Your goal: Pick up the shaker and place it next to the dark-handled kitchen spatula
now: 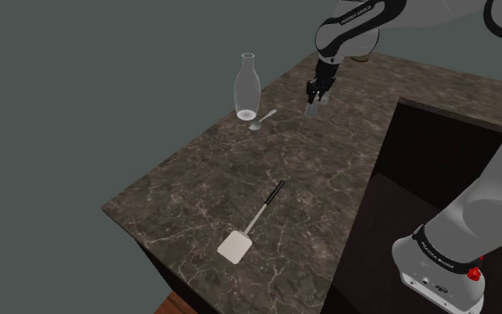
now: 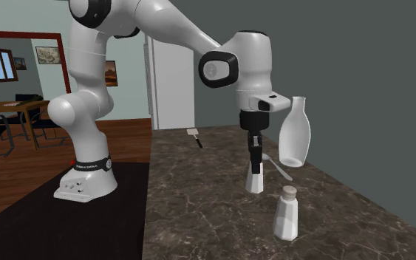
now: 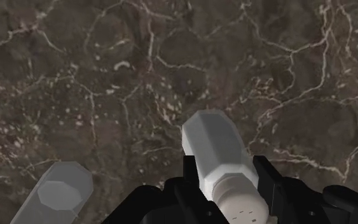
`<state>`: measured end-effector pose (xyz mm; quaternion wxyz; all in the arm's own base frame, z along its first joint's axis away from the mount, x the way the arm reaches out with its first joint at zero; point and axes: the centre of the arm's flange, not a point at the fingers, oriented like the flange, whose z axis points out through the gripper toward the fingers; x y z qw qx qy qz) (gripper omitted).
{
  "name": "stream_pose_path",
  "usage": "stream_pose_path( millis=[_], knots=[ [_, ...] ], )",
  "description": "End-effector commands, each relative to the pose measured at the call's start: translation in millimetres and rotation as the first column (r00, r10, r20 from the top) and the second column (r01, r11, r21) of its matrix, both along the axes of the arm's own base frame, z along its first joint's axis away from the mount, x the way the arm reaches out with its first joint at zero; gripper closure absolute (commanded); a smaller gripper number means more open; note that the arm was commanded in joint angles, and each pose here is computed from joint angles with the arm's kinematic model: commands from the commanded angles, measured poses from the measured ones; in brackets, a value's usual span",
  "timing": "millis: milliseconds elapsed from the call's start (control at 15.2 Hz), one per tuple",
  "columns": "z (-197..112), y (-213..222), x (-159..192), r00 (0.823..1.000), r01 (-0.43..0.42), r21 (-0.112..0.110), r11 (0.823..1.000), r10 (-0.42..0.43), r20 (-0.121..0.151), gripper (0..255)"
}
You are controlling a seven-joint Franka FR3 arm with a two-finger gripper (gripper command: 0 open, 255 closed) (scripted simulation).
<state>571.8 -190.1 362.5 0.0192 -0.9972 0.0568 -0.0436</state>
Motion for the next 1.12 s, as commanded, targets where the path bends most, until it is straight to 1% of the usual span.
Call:
stream_pose_path(
  millis=[0,1056],
  knots=[
    [11.2,0.4,-0.1,1.0,0.0,0.0,1.0,0.0,0.0,255],
    [95.7,0.4,-0.1,1.0,0.0,0.0,1.0,0.0,0.0,255]
  ],
)
